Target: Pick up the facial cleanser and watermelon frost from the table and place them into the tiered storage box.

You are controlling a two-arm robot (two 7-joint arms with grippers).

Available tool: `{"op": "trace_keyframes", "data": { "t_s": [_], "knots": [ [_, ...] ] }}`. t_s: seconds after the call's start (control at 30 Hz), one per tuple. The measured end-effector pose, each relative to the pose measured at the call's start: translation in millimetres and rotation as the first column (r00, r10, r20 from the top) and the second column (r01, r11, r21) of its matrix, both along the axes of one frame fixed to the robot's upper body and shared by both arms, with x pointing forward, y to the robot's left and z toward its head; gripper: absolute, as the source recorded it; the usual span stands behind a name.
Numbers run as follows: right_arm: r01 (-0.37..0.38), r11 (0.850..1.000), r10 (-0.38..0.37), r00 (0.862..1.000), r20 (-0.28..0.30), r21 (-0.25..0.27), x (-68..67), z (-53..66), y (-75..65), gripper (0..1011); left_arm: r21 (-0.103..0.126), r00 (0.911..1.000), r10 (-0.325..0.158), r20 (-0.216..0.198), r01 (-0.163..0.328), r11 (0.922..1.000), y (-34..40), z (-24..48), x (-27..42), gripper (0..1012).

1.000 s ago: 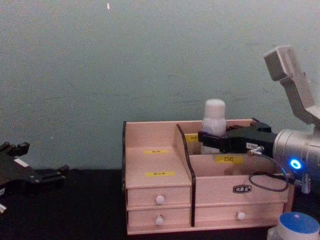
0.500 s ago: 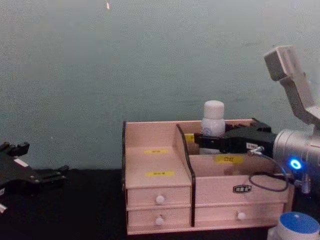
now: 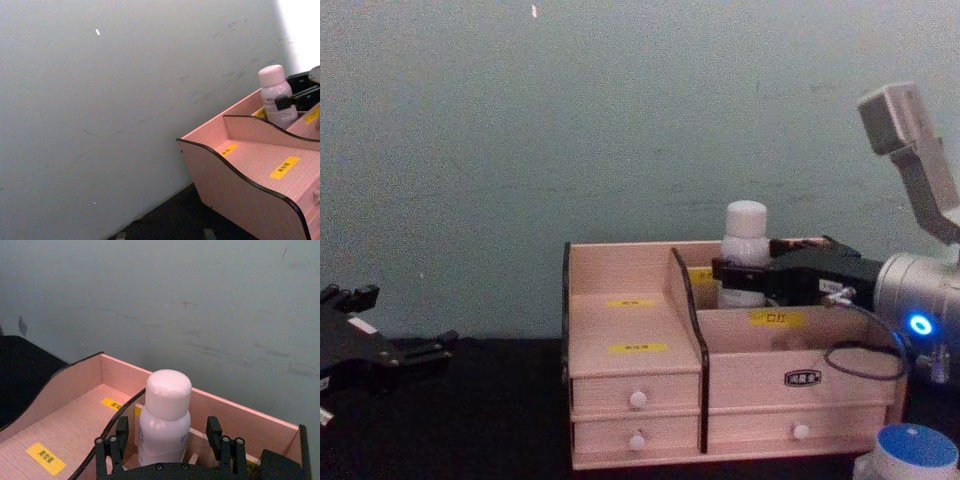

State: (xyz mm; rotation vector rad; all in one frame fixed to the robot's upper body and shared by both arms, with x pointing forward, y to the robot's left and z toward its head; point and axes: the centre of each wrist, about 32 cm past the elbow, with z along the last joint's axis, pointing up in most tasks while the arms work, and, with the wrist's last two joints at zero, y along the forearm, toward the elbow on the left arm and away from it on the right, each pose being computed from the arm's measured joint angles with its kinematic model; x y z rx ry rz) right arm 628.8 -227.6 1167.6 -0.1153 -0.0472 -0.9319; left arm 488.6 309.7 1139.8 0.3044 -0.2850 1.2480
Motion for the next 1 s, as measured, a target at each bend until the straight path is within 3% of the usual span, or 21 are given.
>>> {"op": "trace_keyframes", "data": {
  "t_s": [0.33,0.7,1.0],
  "knots": [
    [-0.023,1.0,0.023,0.999,0.045,0.013,-18.8,13.1,-16.1,1000,0.0,1.0,0.0,0.0,0.0,1.0,0.0,0.0,0.0,1001],
    [-0.057,0.998,0.057,0.997,0.049,0.011,-56.7,22.5,-43.4,1000,0.0,1.0,0.0,0.0,0.0,1.0,0.0,0.0,0.0,1001],
    [-0.07,0.998,0.07,0.997,0.019,-0.006,-89.4,25.3,-65.6,1000,0.0,1.0,0.0,0.0,0.0,1.0,0.0,0.0,0.0,1001]
  ]
}}
